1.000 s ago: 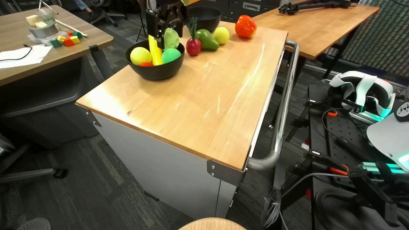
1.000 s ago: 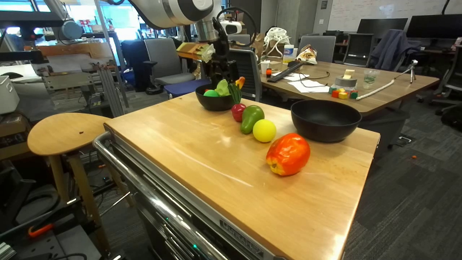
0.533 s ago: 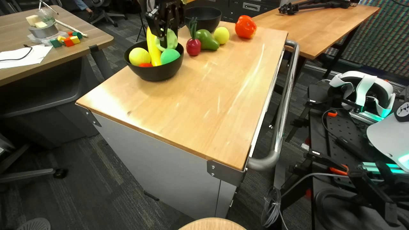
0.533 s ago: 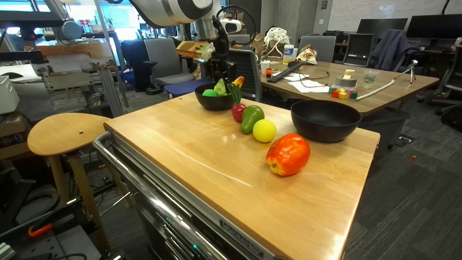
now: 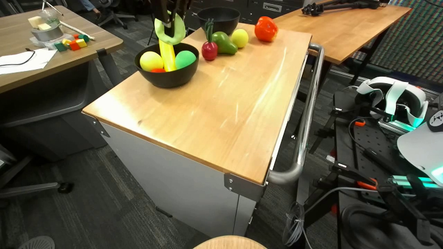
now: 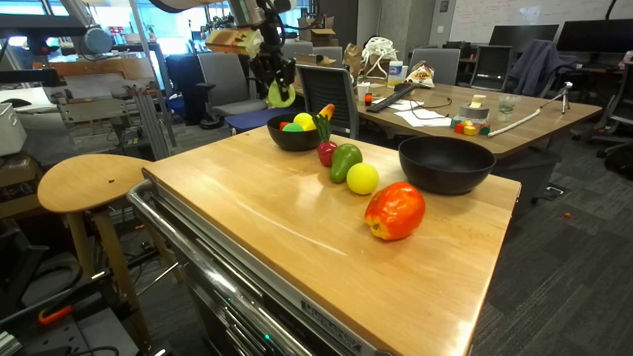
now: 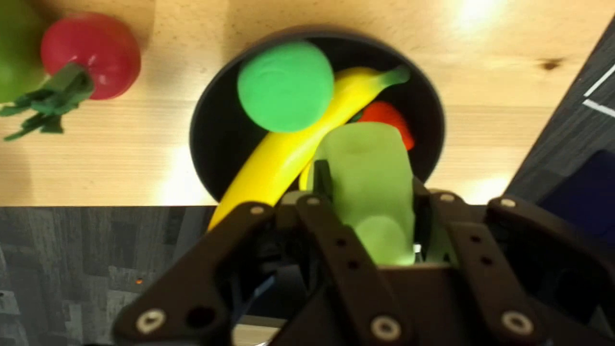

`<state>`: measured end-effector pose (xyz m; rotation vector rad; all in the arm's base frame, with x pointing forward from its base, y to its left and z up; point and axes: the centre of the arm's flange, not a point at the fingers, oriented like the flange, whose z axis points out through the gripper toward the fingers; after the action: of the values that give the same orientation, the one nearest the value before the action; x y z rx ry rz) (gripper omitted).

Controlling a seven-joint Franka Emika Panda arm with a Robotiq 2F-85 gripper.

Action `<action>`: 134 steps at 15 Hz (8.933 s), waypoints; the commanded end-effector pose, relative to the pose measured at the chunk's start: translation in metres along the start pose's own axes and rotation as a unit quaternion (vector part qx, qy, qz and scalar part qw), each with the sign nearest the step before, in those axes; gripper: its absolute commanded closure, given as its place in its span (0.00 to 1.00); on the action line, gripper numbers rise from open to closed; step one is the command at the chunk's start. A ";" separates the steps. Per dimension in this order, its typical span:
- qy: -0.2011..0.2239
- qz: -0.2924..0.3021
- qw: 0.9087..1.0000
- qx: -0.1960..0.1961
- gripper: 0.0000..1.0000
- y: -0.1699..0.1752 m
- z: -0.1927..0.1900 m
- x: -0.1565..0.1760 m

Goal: Take the fruits and vegetables out of the bowls and put them on the table

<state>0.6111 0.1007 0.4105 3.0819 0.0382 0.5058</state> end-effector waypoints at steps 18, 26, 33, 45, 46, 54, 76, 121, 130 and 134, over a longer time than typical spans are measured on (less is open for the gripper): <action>-0.146 -0.077 0.986 0.038 0.28 -0.026 0.019 -0.075; -0.023 0.044 0.991 0.123 0.00 0.014 -0.069 -0.004; -0.033 0.121 0.986 0.109 0.00 0.063 -0.061 0.012; -0.143 0.119 0.981 -0.048 0.05 0.041 0.002 0.071; -0.137 0.124 0.981 -0.055 0.08 0.040 0.007 0.076; -0.067 0.213 0.973 -0.060 0.08 0.069 0.061 0.104; -0.036 0.241 0.970 -0.025 0.91 0.051 0.064 0.121; -0.042 0.218 0.975 -0.031 0.41 0.020 0.106 0.124; -0.022 0.205 0.978 -0.037 0.84 0.015 0.119 0.132; 0.015 0.181 0.983 -0.034 0.84 0.011 0.100 0.133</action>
<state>0.7649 0.0862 0.3401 3.0439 -0.5917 0.4248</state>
